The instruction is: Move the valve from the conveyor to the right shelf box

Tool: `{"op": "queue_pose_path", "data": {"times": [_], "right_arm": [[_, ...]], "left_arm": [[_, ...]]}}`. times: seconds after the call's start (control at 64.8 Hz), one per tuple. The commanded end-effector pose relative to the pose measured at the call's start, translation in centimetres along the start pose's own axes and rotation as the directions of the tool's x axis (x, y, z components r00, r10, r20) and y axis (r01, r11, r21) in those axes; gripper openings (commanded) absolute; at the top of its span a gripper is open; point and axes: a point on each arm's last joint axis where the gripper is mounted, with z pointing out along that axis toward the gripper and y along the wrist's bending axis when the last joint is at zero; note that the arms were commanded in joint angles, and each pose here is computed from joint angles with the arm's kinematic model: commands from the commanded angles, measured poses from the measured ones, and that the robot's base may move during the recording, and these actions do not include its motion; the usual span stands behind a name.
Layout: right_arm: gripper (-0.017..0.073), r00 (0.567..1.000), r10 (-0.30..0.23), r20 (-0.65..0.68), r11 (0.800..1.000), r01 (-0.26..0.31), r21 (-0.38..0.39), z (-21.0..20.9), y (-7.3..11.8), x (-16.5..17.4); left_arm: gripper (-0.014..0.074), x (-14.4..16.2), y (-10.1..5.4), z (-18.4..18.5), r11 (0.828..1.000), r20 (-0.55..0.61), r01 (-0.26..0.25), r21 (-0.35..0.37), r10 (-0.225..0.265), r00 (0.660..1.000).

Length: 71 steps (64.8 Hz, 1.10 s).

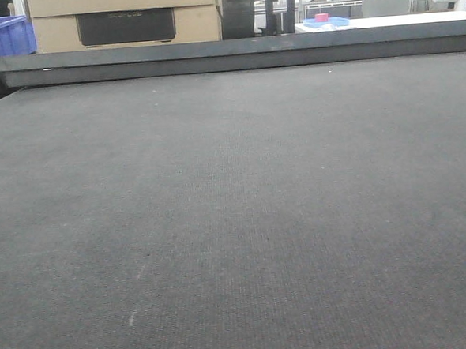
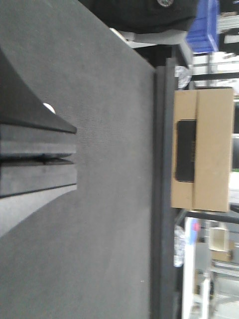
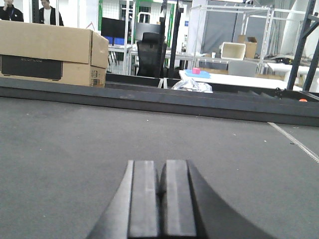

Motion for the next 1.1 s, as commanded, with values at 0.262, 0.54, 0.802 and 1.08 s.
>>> {"op": "queue_pose_path", "data": {"times": [0.262, 0.54, 0.802, 1.08], "right_arm": [[-0.0163, 0.883, -0.017, -0.468, 1.0, 0.008, -0.022, 5.6, -0.2, -3.5], [-0.0163, 0.606, -0.029, -0.795, 0.999, -0.004, -0.039, 12.0, -0.2, -3.3], [-0.0148, 0.431, -0.035, -0.902, 0.999, -0.012, -0.044, 16.4, -0.2, -4.0], [0.0475, 0.275, -0.041, -0.961, 0.999, -0.019, -0.048, 20.7, -0.1, -2.2]], "left_arm": [[-0.0111, -4.4, -0.4, 4.2, 0.998, -0.488, 0.063, 0.0, -0.055, 0.871], [-0.0111, -5.6, -0.5, 10.8, 0.998, -0.695, 0.061, -0.015, -0.054, 0.717], [-0.0111, -6.2, -0.5, 15.1, 0.998, -0.812, 0.052, -0.022, -0.048, 0.581], [-0.0111, -5.4, -0.5, 17.3, 0.998, -0.845, 0.05, -0.026, -0.048, 0.533]]}}
